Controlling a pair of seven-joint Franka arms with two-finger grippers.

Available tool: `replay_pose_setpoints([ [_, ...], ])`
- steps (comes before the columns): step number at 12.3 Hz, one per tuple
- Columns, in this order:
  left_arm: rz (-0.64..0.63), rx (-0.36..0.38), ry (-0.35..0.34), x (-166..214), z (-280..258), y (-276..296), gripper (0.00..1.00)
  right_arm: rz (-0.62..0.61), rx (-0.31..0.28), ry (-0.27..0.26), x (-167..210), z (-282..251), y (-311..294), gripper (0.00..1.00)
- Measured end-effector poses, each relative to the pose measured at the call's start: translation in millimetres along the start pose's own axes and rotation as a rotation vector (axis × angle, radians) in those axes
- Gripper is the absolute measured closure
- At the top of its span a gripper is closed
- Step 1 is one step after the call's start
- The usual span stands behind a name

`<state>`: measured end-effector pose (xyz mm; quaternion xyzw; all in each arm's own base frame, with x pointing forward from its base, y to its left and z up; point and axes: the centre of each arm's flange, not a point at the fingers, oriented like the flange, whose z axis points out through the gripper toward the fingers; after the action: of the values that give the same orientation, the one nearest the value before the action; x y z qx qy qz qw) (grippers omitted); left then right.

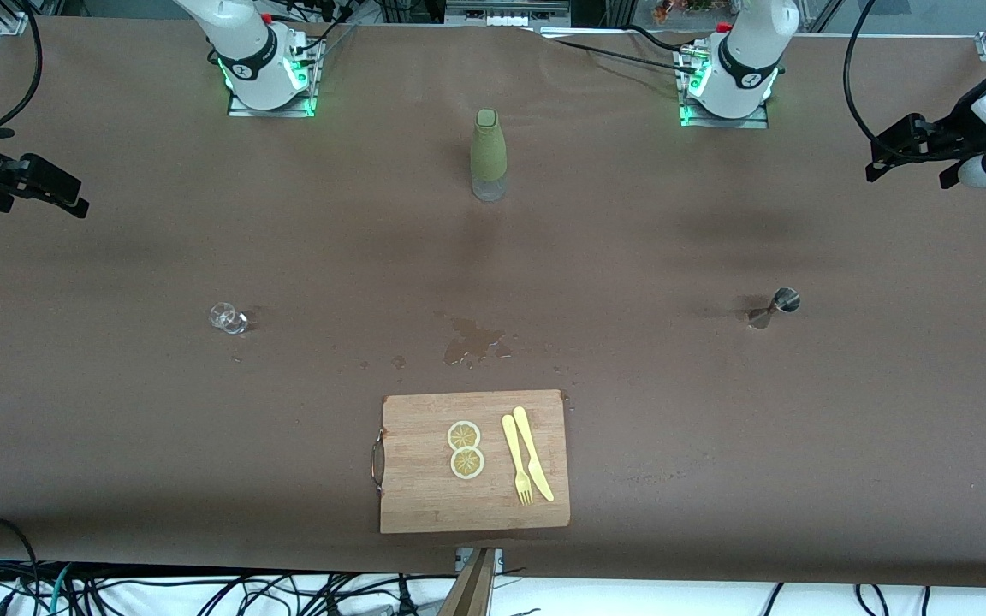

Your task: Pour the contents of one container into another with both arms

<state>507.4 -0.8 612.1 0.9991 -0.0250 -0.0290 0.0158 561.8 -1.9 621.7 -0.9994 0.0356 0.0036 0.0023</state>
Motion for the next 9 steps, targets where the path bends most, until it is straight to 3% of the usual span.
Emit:
replay_pose_setpoints([
  [4,0.0,0.0,0.0,0,0,0,0.0,-0.014,0.0,-0.005,0,1,0,0.0],
  [9,0.0,0.0,-0.006,-4,-3,0,0.0,-0.224,0.003,-0.062,1,20,0,0.0],
])
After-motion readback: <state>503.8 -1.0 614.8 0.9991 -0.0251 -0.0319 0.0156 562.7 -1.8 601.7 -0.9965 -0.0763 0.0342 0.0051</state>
